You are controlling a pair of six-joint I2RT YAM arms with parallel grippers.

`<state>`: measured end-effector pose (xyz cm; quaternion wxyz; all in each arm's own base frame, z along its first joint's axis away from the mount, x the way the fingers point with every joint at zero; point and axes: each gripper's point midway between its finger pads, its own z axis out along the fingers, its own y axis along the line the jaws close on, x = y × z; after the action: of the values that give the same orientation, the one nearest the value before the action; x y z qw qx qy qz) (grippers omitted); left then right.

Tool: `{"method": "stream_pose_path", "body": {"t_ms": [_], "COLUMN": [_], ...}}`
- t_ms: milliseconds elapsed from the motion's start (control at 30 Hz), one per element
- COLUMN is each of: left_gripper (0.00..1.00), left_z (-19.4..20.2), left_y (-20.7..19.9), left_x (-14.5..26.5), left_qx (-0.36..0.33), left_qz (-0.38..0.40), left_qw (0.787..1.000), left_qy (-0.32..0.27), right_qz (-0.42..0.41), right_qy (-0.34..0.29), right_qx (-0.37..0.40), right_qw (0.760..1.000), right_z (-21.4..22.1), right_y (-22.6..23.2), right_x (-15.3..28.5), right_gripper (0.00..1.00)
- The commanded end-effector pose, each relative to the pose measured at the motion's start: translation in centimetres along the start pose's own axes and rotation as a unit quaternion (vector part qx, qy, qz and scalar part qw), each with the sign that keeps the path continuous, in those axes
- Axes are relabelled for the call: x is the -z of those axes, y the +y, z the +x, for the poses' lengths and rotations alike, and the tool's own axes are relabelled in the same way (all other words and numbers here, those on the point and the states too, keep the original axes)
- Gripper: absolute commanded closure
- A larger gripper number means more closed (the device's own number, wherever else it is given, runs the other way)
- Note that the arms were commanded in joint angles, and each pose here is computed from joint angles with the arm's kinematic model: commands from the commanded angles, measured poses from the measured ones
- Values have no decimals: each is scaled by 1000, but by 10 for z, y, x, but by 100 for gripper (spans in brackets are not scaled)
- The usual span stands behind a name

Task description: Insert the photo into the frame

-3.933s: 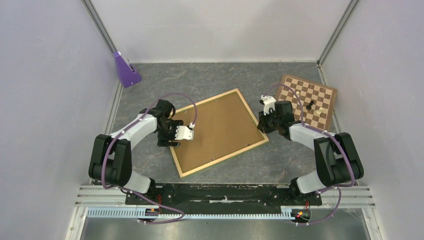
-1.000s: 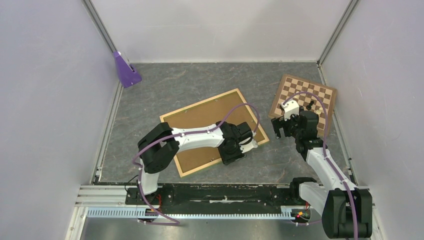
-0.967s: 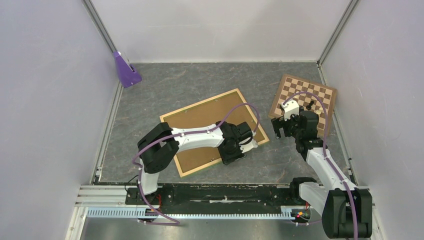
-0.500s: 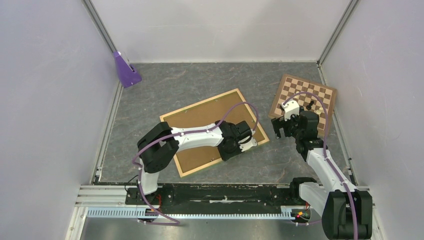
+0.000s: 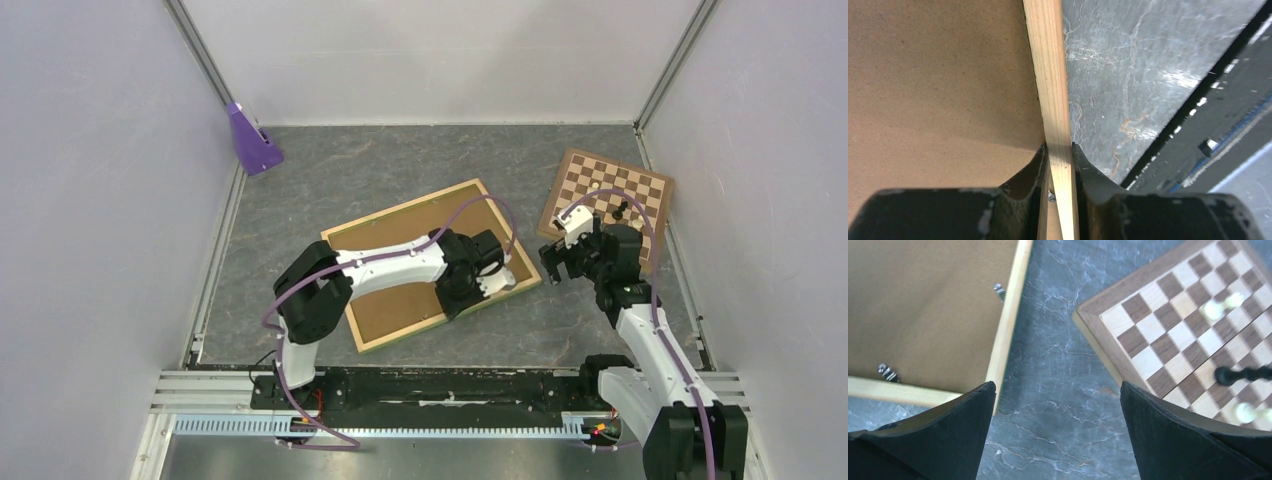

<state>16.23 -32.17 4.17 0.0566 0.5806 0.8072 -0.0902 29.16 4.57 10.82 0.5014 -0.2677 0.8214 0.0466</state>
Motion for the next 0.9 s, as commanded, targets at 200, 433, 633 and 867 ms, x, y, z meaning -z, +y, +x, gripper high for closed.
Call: {"method": "stream_pose_path", "body": {"t_ms": [200, 433, 633, 867], "left_gripper": [98, 98, 98, 98], "left_z": [-48, -55, -55, -54], "left_y": [5, 7, 8, 15], "left_x": [69, 85, 89, 89], "left_qx": [-56, -71, -68, -54], "left_qz": [61, 78, 97, 113], "left_qw": [995, 993, 992, 991], "left_qy": [-58, -46, -38, -39], "right_qz": [-70, -87, -91, -109], "right_qy": [-89, -78, -67, -65], "right_qx": [198, 307, 356, 368], "right_qw": [974, 945, 928, 921], "right_z": [-81, -98, -99, -92], "right_y": [11, 26, 36, 46], "right_x": [38, 47, 48, 61], "right_gripper": [9, 12, 13, 16]}}
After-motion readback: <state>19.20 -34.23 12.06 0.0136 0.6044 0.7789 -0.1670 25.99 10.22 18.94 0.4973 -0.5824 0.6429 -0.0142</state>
